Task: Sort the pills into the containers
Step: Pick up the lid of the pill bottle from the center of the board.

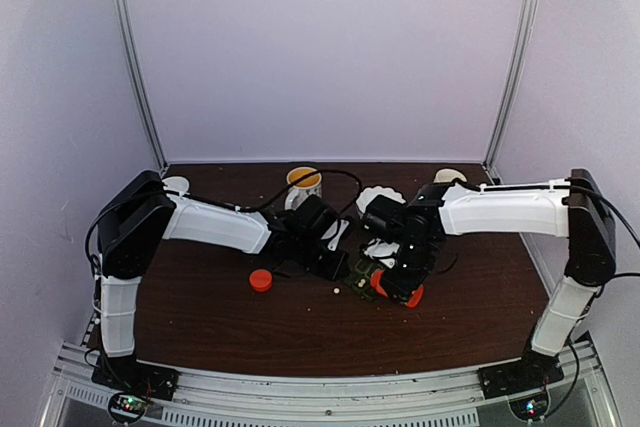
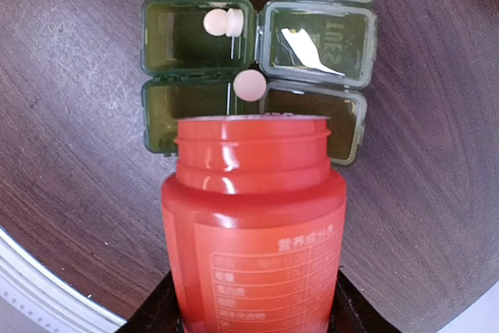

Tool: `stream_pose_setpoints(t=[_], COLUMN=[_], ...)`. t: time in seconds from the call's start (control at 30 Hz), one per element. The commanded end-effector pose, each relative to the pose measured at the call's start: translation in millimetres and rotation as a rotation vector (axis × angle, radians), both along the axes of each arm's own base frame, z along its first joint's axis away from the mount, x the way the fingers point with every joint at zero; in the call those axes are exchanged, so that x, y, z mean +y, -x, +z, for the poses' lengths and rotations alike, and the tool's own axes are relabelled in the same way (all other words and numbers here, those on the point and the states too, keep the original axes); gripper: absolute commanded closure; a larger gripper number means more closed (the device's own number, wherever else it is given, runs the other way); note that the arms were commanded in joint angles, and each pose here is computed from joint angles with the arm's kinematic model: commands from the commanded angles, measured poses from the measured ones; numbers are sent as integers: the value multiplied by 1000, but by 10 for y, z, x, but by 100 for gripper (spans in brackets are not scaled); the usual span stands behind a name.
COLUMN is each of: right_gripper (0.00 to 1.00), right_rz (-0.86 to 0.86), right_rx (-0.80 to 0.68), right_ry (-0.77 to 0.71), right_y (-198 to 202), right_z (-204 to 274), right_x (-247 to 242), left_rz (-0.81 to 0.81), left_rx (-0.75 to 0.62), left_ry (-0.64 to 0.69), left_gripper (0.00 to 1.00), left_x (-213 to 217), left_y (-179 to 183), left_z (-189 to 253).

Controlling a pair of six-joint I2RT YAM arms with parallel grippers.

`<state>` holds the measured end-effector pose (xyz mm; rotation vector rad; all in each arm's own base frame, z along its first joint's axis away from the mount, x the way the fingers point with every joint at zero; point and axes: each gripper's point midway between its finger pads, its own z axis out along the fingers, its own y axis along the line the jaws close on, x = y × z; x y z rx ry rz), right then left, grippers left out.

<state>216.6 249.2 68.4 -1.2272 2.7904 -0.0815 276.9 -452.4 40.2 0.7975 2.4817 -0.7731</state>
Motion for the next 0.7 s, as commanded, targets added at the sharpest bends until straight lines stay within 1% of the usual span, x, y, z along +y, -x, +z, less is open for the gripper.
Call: stream_pose_setpoints(t=[0.0,0.33,0.5,0.67], right_gripper=[100,100,100,100], right_rz=[-11,2,-29,-84], right_rx=[-140,-271,-378,-512], right_ry=[-202,-402,-481,-507], right_y=[-173,-205,-252,-322], right_z=[121,86,312,548], right_x=[231,334,275,82], left_rz=[-16,-14,-15,-21], left_rx=[-24,-26,-23,-21], left_ry=[13,5,1,-6], left_gripper=[93,94,94,94], left_x=[-78,-77,-77,-78], left_y=[-16,-13,4,35], left_z=[62,49,26,1])
